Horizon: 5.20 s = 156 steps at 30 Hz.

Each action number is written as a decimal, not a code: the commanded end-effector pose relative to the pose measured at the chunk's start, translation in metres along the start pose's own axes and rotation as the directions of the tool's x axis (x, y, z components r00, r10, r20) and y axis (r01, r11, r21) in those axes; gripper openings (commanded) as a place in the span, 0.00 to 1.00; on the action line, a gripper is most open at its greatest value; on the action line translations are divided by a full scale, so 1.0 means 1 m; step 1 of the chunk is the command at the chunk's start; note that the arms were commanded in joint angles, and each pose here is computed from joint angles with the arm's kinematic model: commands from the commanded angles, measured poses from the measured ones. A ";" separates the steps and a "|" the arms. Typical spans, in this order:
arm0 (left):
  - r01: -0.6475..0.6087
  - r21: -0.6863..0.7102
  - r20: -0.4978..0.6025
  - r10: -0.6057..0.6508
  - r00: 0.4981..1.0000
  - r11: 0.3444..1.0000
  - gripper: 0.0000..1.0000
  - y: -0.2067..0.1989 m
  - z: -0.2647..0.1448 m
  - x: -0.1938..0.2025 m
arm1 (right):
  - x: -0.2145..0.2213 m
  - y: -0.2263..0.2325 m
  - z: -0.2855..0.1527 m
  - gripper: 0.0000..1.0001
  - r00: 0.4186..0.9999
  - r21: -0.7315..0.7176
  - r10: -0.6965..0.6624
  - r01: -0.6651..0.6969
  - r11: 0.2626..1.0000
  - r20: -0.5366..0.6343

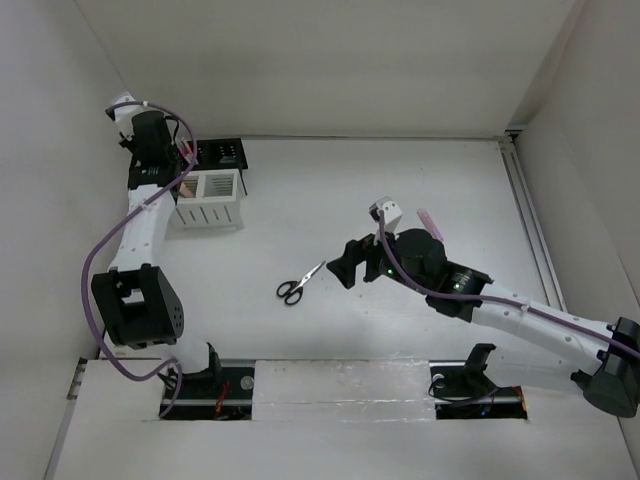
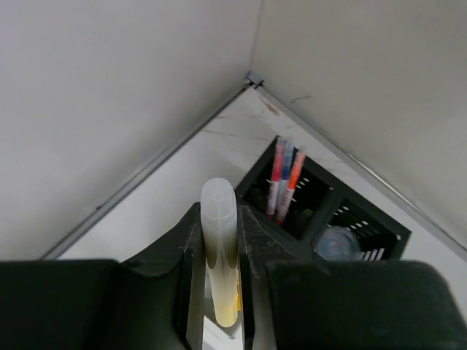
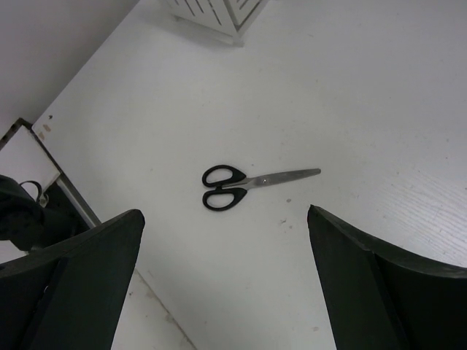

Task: Sort the stationery into containers
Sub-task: Place the stationery into the container, then grab a piece of stationery with the right arm, then pass the stationery from the right arm to the left

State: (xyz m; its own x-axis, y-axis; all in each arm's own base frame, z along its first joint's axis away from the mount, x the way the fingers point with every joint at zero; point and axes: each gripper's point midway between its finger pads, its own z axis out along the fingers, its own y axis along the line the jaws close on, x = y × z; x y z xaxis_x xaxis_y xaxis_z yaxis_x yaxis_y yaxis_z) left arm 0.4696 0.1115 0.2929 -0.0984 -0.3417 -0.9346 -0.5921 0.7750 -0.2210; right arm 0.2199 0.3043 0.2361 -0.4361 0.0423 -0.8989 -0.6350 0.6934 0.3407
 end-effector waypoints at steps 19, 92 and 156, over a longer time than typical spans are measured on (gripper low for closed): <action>-0.065 0.022 0.068 0.063 0.996 0.998 0.00 0.000 0.033 0.038 | 0.003 0.011 -0.005 1.00 1.000 -0.081 -0.031 0.031 0.996 0.002; 0.130 0.694 -0.372 0.198 0.907 0.708 1.00 -0.187 -0.243 0.099 | 0.096 -0.371 -0.022 0.34 0.789 0.765 0.468 0.005 0.644 -0.399; -0.207 0.294 0.141 0.172 0.975 0.933 0.00 -0.131 -0.080 -0.006 | -0.032 -0.061 0.021 1.00 1.000 0.029 0.010 -0.010 1.000 -0.002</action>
State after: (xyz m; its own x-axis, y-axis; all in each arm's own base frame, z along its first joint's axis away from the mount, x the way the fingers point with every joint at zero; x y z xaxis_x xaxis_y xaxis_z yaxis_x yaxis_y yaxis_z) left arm 0.4762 -0.1009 0.3574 -0.1314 -0.2529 -0.9585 -0.0462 0.9674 -0.2489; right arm 0.2901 0.2753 0.2312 -0.4803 0.0418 -0.8761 -0.5753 0.7389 0.3507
